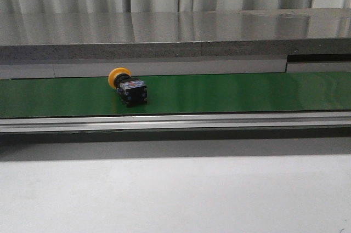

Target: Move button from left to right

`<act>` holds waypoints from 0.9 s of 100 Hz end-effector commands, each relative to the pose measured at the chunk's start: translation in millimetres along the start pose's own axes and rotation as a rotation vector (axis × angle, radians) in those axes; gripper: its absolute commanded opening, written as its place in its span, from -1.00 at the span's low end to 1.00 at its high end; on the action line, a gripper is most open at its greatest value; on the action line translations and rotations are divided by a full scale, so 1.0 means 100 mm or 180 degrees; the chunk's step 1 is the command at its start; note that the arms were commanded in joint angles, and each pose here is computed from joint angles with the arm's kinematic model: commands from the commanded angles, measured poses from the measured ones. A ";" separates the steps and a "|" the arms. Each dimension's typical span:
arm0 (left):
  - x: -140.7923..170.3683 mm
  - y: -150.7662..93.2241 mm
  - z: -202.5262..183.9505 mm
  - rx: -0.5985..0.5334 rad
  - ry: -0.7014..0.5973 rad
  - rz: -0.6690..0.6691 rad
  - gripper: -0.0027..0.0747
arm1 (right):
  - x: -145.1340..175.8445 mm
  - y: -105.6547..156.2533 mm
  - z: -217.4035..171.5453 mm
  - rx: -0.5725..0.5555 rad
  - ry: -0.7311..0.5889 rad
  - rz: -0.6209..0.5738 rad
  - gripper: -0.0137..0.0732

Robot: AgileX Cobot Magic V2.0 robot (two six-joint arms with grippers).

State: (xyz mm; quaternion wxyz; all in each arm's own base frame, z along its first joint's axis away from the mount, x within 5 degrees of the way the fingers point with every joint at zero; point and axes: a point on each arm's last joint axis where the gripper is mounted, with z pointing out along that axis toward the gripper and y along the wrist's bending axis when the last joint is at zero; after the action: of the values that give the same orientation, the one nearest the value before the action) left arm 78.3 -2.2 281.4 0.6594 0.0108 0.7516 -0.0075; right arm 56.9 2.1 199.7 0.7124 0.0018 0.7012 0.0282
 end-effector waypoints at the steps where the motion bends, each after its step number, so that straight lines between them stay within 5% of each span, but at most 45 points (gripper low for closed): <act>1: -0.15 0.00 -0.01 0.0014 -0.0295 -0.0050 -0.98 | -0.20 0.01 -0.04 -0.0031 -0.0596 -0.0018 -0.84; 16: -0.15 0.00 -0.01 0.0014 -0.0295 -0.0050 -0.98 | -0.32 0.02 -0.07 -0.0048 -0.0943 -0.0017 -0.84; 31: -0.15 0.00 -0.01 0.0014 -0.0295 -0.0050 -0.98 | -0.46 0.02 -0.07 -0.0044 -0.0768 0.0096 -0.84; 90: -0.15 0.00 -0.01 0.0014 -0.0295 -0.0050 -0.98 | -1.47 0.12 0.53 -0.0107 0.1159 0.0344 -0.84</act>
State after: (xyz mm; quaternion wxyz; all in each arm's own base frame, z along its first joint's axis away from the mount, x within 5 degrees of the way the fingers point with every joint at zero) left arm 78.3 -2.2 281.2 0.6588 0.0108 0.7522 -0.0076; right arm 92.0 8.8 327.4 0.5707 0.0243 0.8174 0.0742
